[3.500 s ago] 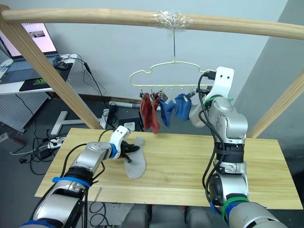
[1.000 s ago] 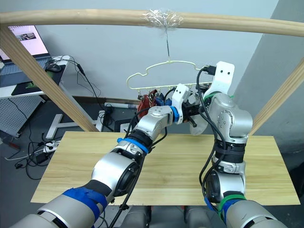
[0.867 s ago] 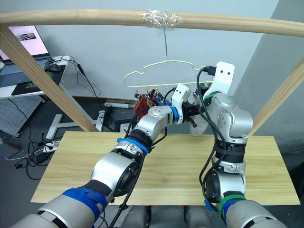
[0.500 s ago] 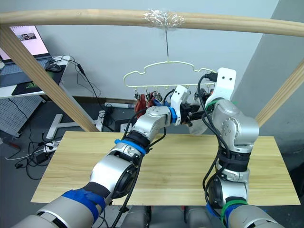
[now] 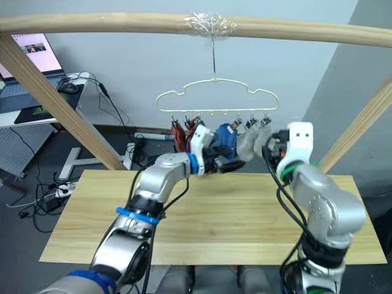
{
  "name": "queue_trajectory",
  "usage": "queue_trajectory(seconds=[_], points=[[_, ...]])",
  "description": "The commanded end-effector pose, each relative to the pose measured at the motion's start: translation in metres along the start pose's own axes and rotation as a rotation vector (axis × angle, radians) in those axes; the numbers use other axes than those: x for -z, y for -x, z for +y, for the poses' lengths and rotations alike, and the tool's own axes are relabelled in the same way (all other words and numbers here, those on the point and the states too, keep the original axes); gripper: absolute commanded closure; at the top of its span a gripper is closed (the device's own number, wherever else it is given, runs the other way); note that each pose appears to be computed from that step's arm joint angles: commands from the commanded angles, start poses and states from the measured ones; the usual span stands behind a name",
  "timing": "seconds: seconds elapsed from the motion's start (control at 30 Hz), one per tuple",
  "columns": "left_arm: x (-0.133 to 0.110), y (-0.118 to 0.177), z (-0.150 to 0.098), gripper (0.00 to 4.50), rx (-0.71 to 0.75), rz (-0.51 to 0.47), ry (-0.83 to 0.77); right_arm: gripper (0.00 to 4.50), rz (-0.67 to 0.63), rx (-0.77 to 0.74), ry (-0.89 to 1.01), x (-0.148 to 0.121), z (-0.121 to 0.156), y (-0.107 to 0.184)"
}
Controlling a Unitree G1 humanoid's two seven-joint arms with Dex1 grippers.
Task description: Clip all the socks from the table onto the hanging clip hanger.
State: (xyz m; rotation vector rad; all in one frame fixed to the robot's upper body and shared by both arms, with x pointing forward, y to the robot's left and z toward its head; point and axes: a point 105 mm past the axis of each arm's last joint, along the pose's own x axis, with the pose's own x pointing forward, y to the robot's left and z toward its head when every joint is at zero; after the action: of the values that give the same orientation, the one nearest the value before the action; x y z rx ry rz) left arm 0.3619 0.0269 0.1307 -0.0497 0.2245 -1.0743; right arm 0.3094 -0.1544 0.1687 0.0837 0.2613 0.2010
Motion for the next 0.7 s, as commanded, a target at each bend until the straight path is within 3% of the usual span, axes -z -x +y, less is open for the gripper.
queue_trajectory(seconds=[0.03, 0.3, 0.47, 0.7], points=[[-0.017, 0.031, -0.02, 0.05, 0.057, -0.13, 0.014, 1.79, -0.021, -0.072, 0.054, 0.01, 0.009, 0.019], [0.024, 0.103, -0.008, 0.05, -0.135, -0.058, 0.057, 1.79, 0.114, -0.181, 0.058, 0.075, 0.015, 0.053], [0.061, 0.144, -0.004, 0.05, -0.257, 0.045, 0.103, 1.79, 0.091, -0.152, 0.002, 0.091, 0.008, 0.068], [0.096, 0.191, -0.008, 0.05, -0.435, 0.074, 0.139, 1.79, 0.098, -0.132, -0.004, 0.115, 0.001, 0.086]])
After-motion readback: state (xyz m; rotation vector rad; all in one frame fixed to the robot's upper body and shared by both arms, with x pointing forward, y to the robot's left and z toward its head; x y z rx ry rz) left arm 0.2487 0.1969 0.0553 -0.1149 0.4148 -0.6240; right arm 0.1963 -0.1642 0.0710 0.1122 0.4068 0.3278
